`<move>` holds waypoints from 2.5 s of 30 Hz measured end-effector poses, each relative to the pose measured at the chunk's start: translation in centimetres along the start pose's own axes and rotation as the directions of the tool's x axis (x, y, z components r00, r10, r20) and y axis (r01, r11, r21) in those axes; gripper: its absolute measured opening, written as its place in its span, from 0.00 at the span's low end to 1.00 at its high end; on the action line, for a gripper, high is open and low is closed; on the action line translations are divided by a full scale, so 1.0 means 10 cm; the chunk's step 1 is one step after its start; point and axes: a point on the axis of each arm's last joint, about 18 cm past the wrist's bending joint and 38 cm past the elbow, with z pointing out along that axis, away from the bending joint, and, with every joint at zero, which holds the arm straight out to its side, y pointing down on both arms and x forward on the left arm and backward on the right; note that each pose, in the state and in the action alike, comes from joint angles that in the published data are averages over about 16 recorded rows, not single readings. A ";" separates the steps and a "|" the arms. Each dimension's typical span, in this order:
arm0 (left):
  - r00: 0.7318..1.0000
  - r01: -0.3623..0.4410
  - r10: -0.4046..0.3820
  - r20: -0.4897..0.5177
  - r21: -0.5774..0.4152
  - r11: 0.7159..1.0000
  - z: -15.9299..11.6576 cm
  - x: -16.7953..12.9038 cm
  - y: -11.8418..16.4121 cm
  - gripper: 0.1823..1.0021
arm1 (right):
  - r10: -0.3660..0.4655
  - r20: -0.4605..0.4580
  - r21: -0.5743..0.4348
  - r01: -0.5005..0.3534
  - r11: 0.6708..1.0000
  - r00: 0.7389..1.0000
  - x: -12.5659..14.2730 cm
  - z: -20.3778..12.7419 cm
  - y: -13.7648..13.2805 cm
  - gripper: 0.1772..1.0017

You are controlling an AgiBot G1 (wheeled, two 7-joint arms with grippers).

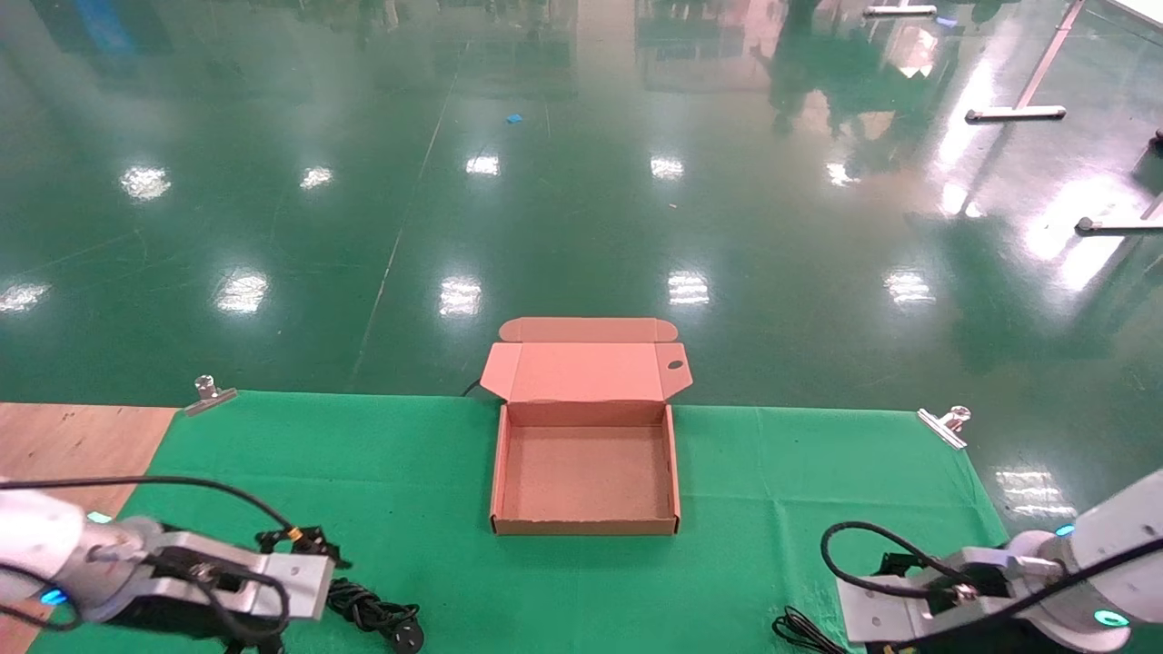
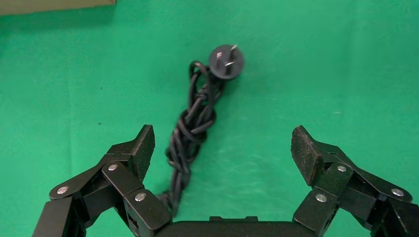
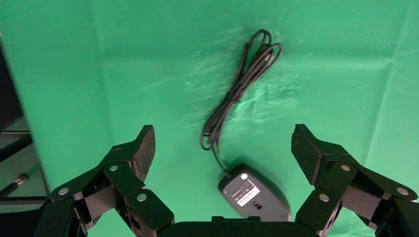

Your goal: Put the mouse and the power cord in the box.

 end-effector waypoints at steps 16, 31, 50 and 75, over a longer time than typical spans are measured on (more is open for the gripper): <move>0.998 -0.058 0.060 0.028 -0.063 0.996 0.44 -0.22 0.21 1.00 | 0.024 0.012 -0.014 -0.024 1.000 1.000 0.25 0.62 0.06 1.00; 0.993 -0.080 0.091 0.078 -0.129 0.988 0.54 -0.33 0.31 0.99 | 0.059 0.017 -0.005 -0.058 0.998 0.998 0.29 0.78 0.22 0.99; 0.995 -0.074 0.084 0.060 -0.142 0.987 0.52 -0.24 0.43 0.77 | 0.064 0.024 0.019 -0.064 0.998 0.998 0.29 0.89 0.23 0.69; 0.998 -0.056 0.056 -0.006 -0.052 0.997 0.44 -0.13 0.30 0.20 | 0.054 0.022 0.070 -0.056 0.996 0.998 0.36 0.73 0.24 0.10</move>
